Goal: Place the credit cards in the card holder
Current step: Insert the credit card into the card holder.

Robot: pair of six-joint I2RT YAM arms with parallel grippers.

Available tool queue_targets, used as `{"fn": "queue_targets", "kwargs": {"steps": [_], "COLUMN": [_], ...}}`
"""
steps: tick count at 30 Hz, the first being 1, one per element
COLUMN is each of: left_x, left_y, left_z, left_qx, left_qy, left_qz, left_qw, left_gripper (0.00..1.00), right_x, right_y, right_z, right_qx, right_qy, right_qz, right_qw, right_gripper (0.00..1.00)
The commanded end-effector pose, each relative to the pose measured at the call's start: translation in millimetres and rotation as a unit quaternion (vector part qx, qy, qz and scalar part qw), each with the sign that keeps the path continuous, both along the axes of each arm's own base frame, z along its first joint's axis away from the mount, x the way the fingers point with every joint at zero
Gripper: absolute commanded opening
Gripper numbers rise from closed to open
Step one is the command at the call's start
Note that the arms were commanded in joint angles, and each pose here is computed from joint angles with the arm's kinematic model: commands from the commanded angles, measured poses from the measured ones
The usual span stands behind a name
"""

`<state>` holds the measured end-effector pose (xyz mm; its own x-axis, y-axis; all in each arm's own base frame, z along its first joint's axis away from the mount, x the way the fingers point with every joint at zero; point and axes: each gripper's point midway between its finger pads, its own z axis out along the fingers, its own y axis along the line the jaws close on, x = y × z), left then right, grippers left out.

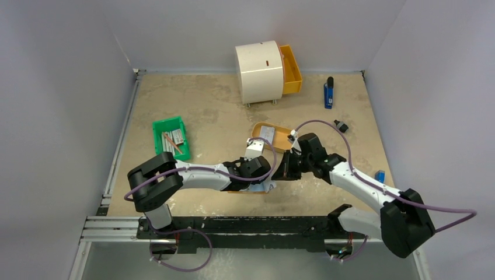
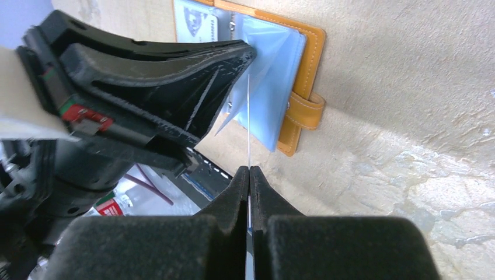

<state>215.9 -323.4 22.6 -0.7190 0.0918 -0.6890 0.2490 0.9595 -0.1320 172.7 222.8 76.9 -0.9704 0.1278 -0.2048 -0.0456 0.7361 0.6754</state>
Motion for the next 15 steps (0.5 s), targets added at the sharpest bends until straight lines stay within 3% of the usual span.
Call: {"fn": "queue_targets", "kwargs": {"steps": [1, 15], "left_x": [-14, -12], "left_y": [18, 16], "left_z": [-19, -15], "left_qx": [0.026, 0.019], "left_qy": [0.029, 0.024], "left_qz": [0.000, 0.004], "left_qw": [0.999, 1.000], "left_gripper": [0.00, 0.00], "right_x": [2, -26], "right_y": [-1, 2], "right_z": [16, 3], "right_qx": [0.003, 0.028], "right_qy": [-0.018, 0.029], "right_qz": [-0.011, 0.016], "right_qw": [1.000, 0.999], "right_gripper": [0.00, 0.00]}}
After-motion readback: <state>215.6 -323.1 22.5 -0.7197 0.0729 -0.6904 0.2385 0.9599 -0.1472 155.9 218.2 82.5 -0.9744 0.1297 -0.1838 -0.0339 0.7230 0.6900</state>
